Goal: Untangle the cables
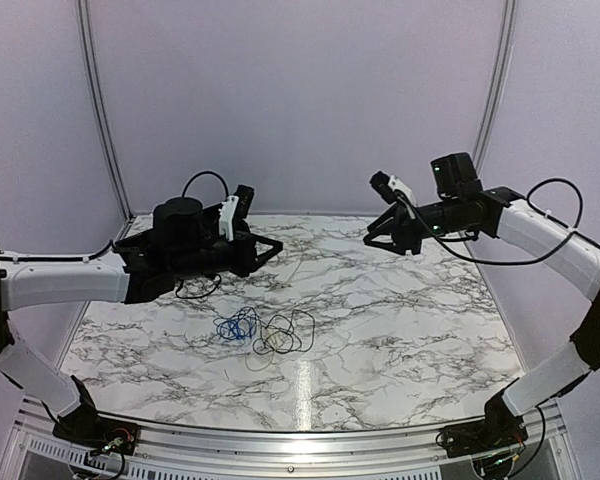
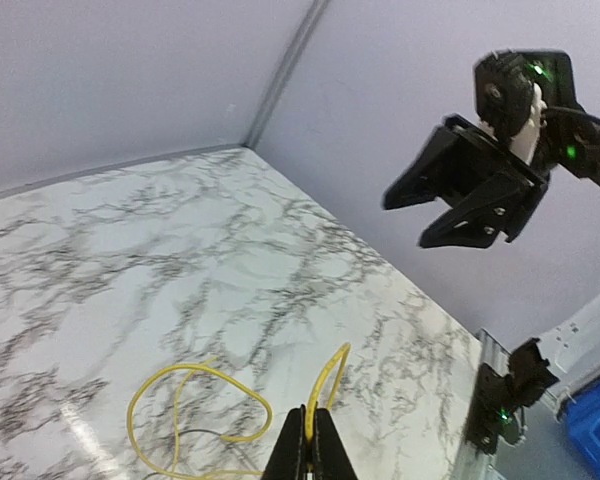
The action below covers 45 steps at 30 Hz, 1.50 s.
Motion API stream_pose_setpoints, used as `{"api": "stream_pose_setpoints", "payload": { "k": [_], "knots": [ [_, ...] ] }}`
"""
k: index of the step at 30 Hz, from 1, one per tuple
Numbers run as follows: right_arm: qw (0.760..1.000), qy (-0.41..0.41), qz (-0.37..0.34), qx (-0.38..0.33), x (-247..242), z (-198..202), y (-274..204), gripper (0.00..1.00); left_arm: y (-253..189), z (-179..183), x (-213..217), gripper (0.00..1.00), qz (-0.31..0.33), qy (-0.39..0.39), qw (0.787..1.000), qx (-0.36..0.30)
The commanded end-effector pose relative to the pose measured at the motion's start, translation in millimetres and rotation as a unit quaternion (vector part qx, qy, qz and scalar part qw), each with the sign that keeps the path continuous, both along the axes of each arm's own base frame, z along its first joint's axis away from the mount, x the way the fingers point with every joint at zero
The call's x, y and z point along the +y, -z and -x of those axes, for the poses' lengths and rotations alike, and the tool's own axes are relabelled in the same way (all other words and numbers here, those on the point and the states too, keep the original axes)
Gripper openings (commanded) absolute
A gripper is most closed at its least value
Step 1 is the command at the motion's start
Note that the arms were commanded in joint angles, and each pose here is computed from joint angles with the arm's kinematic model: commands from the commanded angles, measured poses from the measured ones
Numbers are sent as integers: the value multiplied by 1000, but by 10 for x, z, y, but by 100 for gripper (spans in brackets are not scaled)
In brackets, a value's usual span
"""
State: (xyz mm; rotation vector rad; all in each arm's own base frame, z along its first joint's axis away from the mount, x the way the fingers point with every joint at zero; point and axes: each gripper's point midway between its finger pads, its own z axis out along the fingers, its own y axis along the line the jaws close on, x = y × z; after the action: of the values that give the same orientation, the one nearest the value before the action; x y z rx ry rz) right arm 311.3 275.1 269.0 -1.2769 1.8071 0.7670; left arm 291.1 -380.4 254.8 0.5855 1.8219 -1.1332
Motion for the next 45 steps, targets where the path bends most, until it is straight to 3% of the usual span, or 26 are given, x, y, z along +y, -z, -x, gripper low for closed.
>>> {"api": "stream_pose_setpoints", "payload": {
  "k": [1, 6, 13, 18, 27, 38, 45],
  "knots": [
    [997, 37, -61, -27, -341, -103, -173, 41, 121, -301, 645, 0, -88, -144, 986, 2],
    [994, 82, -74, -15, -601, -199, 149, 41, 186, -543, 1389, 0, -225, -267, 937, 0],
    [993, 96, -70, -23, -749, -163, 528, 41, -75, -742, 2214, 0, -309, -380, 872, -10],
    [994, 81, -72, -21, -728, -125, 534, 41, -173, -829, 2756, 0, -338, -439, 832, 0],
    [995, 71, -61, -27, -730, -86, 546, 40, -180, -1011, 3331, 0, -367, -493, 789, 23],
    [995, 75, -50, -35, -758, -97, 583, 40, 88, -1699, 3677, 0, -301, -496, 812, 60],
    [995, 82, -39, -36, -781, -130, 641, 41, 301, -2044, 3620, 0, -256, -480, 834, 91]
  ]
}}
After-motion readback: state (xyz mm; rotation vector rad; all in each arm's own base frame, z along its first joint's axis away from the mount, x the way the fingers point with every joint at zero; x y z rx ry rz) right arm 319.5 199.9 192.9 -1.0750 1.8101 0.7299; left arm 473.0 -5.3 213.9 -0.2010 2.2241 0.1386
